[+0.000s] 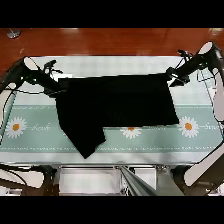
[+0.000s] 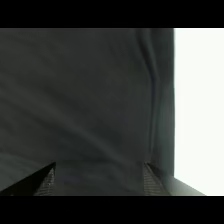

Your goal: Fold the shirts.

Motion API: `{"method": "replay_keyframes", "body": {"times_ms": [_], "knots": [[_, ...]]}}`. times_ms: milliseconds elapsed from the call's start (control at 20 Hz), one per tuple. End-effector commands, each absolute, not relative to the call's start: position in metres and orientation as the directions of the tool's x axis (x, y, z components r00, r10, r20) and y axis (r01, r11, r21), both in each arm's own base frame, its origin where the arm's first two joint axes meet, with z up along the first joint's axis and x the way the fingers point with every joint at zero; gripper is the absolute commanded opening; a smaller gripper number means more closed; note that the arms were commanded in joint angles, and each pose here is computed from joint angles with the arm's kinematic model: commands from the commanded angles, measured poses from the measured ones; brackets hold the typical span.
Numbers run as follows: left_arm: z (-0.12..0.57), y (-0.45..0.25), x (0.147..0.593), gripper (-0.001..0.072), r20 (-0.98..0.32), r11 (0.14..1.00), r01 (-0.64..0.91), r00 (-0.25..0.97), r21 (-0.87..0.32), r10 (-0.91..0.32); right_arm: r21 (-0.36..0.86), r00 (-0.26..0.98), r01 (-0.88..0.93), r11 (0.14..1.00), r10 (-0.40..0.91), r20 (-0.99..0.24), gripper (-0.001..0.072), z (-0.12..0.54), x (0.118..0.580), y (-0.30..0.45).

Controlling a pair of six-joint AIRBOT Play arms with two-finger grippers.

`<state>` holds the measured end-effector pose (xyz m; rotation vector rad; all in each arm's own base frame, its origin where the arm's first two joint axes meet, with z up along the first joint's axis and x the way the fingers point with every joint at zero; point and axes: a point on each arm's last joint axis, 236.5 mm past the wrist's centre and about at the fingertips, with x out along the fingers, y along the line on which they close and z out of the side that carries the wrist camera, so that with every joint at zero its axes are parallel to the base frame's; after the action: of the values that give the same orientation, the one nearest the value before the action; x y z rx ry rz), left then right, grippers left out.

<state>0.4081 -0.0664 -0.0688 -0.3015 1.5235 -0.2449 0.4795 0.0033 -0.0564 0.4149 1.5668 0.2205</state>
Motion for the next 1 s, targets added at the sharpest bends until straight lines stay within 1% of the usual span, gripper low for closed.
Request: {"method": "replay_keyframes", "body": {"times_ms": [0,100,200,250,300,350,400,450,500,550,650,700,800,850,950], "knots": [[-0.060,-0.046,0.360,0.0704,-0.938,0.954,-0.044,-0.172,-0.298,-0.301,0.344,-0.064,0.153,0.927,0.356,-0.932,0.0623,-0.032,0.453,-0.022],[-0.045,-0.033,0.340,0.0703,-0.929,0.948,-0.083,-0.187,-0.308,-0.318,0.282,-0.046,0.193,0.940,0.295,-0.954,0.0623,-0.014,0.436,-0.054],[-0.040,-0.021,0.309,0.0703,-0.925,0.937,-0.132,-0.166,-0.322,-0.341,0.261,-0.053,0.262,0.929,0.284,-0.957,0.0623,-0.011,0.400,-0.073],[-0.044,-0.013,0.293,0.0703,-0.928,0.932,-0.170,-0.140,-0.319,-0.344,0.264,-0.036,0.307,0.915,0.288,-0.957,0.0623,-0.018,0.381,-0.078],[-0.052,-0.003,0.279,0.0703,-0.936,0.915,-0.254,-0.076,-0.314,-0.343,0.266,0.007,0.352,0.897,0.281,-0.960,0.0623,-0.027,0.366,-0.083],[-0.059,0.005,0.269,0.0703,-0.939,0.877,-0.355,0.013,-0.325,-0.343,0.294,0.073,0.396,0.870,0.289,-0.955,0.0623,-0.034,0.352,-0.083],[-0.064,0.004,0.260,0.0703,-0.922,0.817,-0.433,0.111,-0.381,-0.371,0.346,0.146,0.402,0.848,0.313,-0.938,0.0623,-0.037,0.340,-0.078],[-0.065,-0.006,0.250,0.0702,-0.887,0.756,-0.468,0.184,-0.458,-0.423,0.393,0.215,0.405,0.826,0.331,-0.919,0.0623,-0.036,0.331,-0.073],[-0.066,-0.020,0.238,0.0702,-0.845,0.697,-0.482,0.232,-0.531,-0.483,0.429,0.278,0.416,0.802,0.337,-0.899,0.0623,-0.034,0.324,-0.070],[-0.071,-0.029,0.225,0.0701,-0.826,0.659,-0.506,0.242,-0.556,-0.510,0.441,0.324,0.438,0.783,0.320,-0.890,0.0623,-0.033,0.315,-0.072],[-0.087,-0.040,0.208,0.0701,-0.818,0.615,-0.553,0.266,-0.563,-0.510,0.428,0.339,0.463,0.776,0.291,-0.894,0.0623,-0.035,0.296,-0.074],[-0.090,-0.047,0.209,0.0701,-0.800,0.579,-0.566,0.298,-0.587,-0.521,0.430,0.329,0.467,0.773,0.299,-0.895,0.0623,-0.036,0.289,-0.071],[-0.087,-0.063,0.218,0.0701,-0.734,0.511,-0.542,0.363,-0.667,-0.574,0.439,0.310,0.464,0.769,0.323,-0.894,0.0623,-0.037,0.282,-0.063],[-0.087,-0.070,0.219,0.0701,-0.716,0.493,-0.536,0.370,-0.685,-0.593,0.447,0.301,0.466,0.764,0.338,-0.892,0.0623,-0.038,0.279,-0.059],[-0.093,-0.081,0.215,0.0701,-0.719,0.512,-0.524,0.343,-0.680,-0.604,0.447,0.282,0.475,0.758,0.349,-0.894,0.0623,-0.045,0.273,-0.055]]}}
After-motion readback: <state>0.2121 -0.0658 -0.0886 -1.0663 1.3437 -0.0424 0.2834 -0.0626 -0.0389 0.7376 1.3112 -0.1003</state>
